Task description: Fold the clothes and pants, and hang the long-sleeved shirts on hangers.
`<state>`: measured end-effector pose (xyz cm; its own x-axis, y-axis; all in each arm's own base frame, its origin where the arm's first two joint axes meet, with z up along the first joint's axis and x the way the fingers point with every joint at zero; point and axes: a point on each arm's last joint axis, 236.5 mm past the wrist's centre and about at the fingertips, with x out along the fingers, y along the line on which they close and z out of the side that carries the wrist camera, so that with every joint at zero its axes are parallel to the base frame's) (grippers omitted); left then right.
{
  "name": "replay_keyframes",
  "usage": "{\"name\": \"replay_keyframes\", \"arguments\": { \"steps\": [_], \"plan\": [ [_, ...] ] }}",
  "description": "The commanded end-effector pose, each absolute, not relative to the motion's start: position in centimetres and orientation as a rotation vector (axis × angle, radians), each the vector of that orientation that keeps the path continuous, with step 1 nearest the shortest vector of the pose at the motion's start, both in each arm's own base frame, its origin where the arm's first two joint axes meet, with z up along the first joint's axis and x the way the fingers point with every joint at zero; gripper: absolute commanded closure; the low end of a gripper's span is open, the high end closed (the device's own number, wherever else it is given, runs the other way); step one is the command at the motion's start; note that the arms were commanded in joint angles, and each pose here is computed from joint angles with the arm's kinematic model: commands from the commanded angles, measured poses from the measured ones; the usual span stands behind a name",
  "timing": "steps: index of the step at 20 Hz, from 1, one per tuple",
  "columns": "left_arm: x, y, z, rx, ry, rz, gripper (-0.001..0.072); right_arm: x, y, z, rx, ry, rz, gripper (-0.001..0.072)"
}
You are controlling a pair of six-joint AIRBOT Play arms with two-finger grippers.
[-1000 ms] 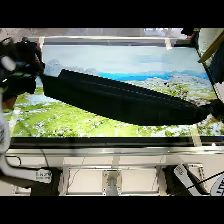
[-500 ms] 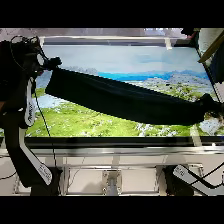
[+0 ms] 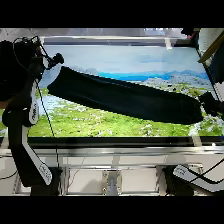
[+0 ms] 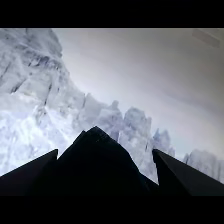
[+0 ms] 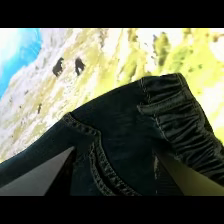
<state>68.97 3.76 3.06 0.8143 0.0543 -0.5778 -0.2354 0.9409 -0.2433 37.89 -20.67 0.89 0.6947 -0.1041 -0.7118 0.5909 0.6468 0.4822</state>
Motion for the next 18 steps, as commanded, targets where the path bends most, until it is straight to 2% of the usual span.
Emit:
{"name": "replay_keyframes", "arguments": {
  "steps": [1,5,7,10,12,15,18],
  "plan": [
    [68.3,3.3,5.7,-0.295,0.591,0.141,0.0021,36.3,-22.2,1.5,0.616,0.804,-0.429,0.0181],
    [66.6,2.6,12.5,-0.21,0.532,0.099,0.0022,32.6,-23.9,-1.0,0.652,0.997,-0.393,0.018],
    [65.6,1.2,16.4,-0.204,0.486,0.075,0.0022,31.4,-25.0,-4.3,0.74,1.085,-0.369,0.0135],
    [63.8,-1.5,20.5,-0.113,0.453,0.011,0.0023,32.3,-25.3,-7.5,0.883,1.131,-0.239,0.0083],
    [63.0,-3.6,22.2,-0.097,0.434,-0.024,0.0023,33.5,-24.4,-9.0,0.937,1.175,-0.119,0.0082],
    [62.4,-6.8,22.7,-0.087,0.431,-0.076,0.0025,34.2,-22.5,-11.1,0.958,1.277,0.03,0.0081],
    [61.7,-9.4,21.7,-0.074,0.475,-0.114,0.0025,35.3,-20.9,-11.6,0.932,1.279,0.136,0.0082]
  ]
}}
